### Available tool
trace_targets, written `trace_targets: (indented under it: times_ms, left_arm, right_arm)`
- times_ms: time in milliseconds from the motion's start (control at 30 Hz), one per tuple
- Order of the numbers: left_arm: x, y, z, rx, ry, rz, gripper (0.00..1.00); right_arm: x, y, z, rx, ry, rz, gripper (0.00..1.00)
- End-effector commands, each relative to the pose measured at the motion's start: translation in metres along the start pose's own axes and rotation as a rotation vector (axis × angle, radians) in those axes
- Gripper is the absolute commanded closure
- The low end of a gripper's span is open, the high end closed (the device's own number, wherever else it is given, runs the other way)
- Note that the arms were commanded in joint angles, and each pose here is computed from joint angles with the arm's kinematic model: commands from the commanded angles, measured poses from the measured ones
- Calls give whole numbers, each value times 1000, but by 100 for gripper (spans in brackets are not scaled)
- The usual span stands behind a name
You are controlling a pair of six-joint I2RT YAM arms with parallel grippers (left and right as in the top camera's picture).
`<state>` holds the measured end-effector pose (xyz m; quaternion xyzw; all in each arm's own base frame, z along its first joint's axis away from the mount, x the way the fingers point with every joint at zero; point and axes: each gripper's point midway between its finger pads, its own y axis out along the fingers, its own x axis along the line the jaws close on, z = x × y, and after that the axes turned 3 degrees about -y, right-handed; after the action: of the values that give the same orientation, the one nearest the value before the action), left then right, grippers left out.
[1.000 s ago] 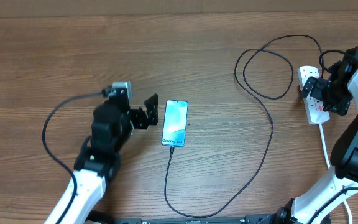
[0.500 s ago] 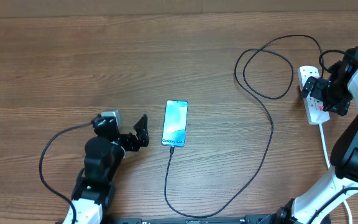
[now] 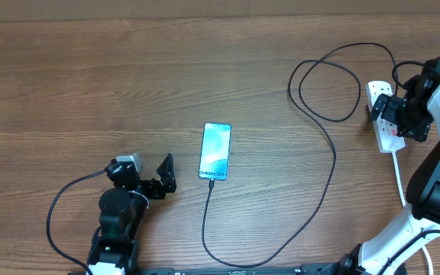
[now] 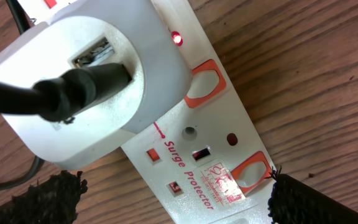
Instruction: Plug charger to phone and switch on socket
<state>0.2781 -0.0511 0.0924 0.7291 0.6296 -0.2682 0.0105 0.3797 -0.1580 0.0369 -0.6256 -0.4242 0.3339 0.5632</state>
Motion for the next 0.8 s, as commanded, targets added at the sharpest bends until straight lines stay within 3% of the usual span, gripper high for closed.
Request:
trace_targets:
  times_ms: [0,567,767]
  left_arm:
    - [4,-3,-1,-12,6,-17,0]
    - [29,-33,0,-38,24,-161,0]
    - [12,-45,-31,-174,199,-106,0]
  right_arm:
    - [0,-19,-12,-61,-12,-2,0]
    - [0,-19,-12,-61,-12,-2,0]
    - [0,-19,-12,-61,-12,-2,0]
